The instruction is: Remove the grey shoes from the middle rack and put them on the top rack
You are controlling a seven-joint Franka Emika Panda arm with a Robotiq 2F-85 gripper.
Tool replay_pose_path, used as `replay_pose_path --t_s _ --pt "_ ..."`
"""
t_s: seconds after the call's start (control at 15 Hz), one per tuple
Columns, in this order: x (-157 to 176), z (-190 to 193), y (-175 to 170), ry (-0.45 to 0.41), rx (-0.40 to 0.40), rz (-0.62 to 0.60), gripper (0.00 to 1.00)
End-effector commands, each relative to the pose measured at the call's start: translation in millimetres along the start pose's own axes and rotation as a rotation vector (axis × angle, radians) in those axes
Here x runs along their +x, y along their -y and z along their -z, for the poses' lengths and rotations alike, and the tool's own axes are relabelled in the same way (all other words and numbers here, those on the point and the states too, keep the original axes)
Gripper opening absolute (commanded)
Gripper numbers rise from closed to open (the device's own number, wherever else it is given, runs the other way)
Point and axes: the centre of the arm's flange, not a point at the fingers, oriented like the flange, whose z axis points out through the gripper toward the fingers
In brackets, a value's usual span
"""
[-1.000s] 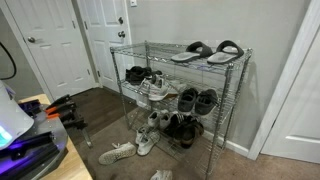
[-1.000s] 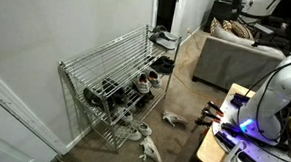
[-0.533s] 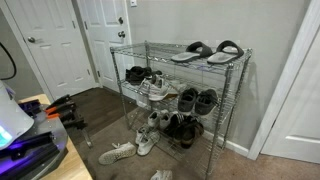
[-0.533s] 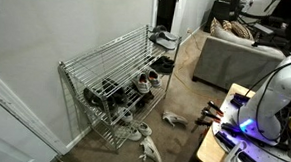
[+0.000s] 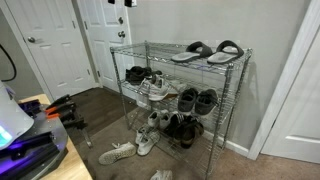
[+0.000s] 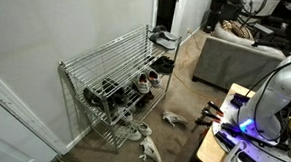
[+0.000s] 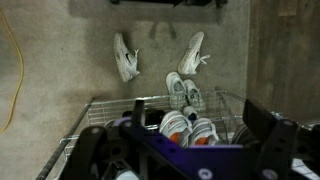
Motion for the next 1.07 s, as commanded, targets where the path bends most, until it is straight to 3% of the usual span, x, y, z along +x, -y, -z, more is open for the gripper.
replay_pose_path --t_s 0.0,0.27,0.47,0.67,0.73,1.0 --pt "12.7 -34.9 2.3 -0.181 -0.079 0.020 1.00" --pt "26.8 -63.3 13.4 -0.315 -0.169 0.030 1.00" --pt "29.7 -88.2 23.1 -0.348 -0.198 0.036 1.00" --pt "30.5 -110.4 31.4 -0.273 -0.154 0.068 1.00" --pt "31.8 -97.9 27.0 -0.298 -0.164 0.061 1.00" --pt "31.7 -108.9 30.3 -0.275 -0.160 0.068 1.00"
